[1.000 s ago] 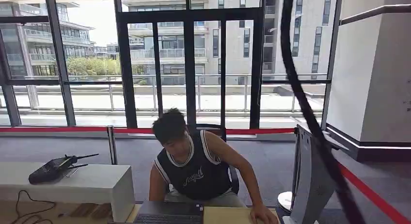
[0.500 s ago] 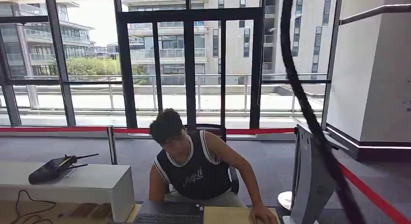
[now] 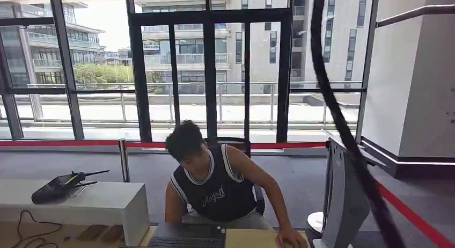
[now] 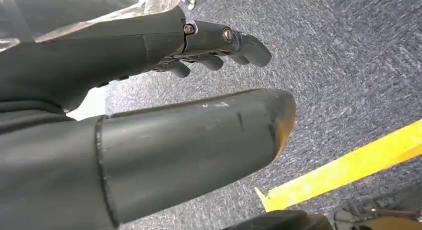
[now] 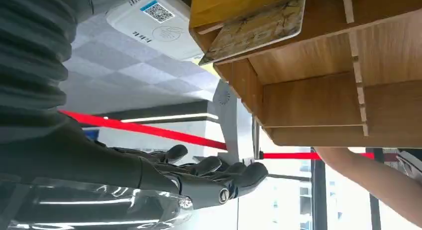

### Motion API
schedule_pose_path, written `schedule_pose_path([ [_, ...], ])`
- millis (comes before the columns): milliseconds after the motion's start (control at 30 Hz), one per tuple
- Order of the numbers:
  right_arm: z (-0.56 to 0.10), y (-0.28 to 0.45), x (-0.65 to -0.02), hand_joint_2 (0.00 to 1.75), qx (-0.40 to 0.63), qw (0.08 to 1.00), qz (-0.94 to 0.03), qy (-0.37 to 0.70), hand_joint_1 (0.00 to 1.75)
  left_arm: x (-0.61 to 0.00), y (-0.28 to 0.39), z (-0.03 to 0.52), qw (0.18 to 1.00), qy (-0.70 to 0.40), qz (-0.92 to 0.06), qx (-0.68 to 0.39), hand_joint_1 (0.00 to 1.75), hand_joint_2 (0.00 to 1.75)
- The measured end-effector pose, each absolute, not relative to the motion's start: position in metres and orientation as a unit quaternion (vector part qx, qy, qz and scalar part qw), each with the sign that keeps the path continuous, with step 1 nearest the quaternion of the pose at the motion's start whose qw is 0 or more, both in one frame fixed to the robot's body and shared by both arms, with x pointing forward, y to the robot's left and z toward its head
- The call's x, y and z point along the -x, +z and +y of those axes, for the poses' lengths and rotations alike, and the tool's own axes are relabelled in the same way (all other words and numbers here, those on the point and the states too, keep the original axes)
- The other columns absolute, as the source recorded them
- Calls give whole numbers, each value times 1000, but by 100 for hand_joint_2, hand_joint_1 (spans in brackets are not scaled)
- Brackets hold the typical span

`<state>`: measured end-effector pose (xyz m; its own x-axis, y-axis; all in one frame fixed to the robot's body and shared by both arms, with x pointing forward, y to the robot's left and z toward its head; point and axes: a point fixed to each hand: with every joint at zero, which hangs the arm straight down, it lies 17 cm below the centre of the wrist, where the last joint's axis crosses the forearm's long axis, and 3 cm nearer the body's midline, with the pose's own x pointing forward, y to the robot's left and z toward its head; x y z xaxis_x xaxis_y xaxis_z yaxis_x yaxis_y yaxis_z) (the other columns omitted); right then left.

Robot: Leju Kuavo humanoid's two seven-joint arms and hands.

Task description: Pass the card to the sensor for recognition and then transmit it.

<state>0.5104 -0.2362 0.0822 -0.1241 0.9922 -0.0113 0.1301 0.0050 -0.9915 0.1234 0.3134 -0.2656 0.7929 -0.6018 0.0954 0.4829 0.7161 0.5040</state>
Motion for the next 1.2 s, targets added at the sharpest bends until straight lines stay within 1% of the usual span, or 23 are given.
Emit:
schedule_pose_path([
  [1167,-220,77,-514,175,477,434,-580,498,0,-126,-265,311,916,-301,-135,-230,0,0],
  [1200,-220,77,-514,175,476,434,-580,498,113,-126,-265,311,916,-301,-135,-230,0,0],
])
